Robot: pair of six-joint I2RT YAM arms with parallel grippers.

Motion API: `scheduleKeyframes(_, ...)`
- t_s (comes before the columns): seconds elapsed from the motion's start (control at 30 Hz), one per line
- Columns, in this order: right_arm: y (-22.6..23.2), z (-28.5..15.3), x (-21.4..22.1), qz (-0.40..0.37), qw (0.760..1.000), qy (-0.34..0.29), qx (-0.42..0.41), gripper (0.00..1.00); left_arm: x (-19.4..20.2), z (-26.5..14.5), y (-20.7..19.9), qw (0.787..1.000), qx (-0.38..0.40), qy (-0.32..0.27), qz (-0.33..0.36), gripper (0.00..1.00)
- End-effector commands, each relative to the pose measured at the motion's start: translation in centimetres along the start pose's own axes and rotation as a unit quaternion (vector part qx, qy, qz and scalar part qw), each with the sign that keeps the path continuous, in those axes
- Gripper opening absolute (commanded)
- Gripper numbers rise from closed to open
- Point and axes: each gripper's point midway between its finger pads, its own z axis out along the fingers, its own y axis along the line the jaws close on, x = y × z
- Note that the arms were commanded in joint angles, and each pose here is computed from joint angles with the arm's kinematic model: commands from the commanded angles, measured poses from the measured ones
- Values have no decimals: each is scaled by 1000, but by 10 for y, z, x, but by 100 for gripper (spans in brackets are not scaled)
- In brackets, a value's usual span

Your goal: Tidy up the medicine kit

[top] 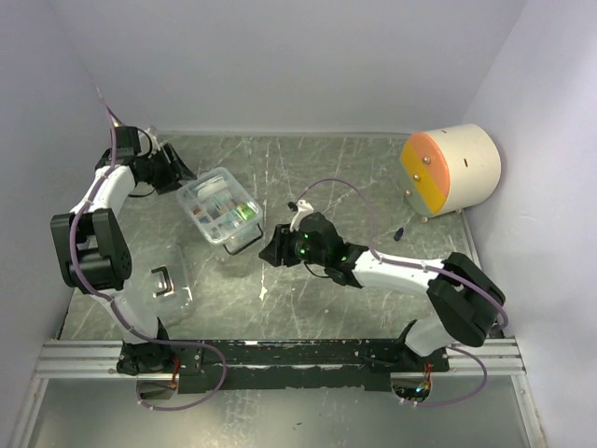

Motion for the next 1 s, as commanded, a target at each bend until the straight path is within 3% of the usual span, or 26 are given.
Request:
scheduleKeyframes(0.0,-7,11,-7,-1,1000,-10,25,43,40,-8,-5,998,18,43,-46,66)
scheduleKeyframes(0.33,-64,-8,-14,27,980,-25,194,34,97,-23,-38,997,10,79,-14,62)
scheduleKeyframes(0.5,-76,-42,-17,23,972,-47,227,35,123,-21,-68,995,39,96,-9,60)
scheduleKeyframes(0.73,-83,-76,-12,35,965,-53,254,35,160,-16,-111,988,55,131,52,57)
scheduleKeyframes(0.97,-77,-97,-18,32,965,-57,254,36,150,-38,-109,989,30,109,91,71)
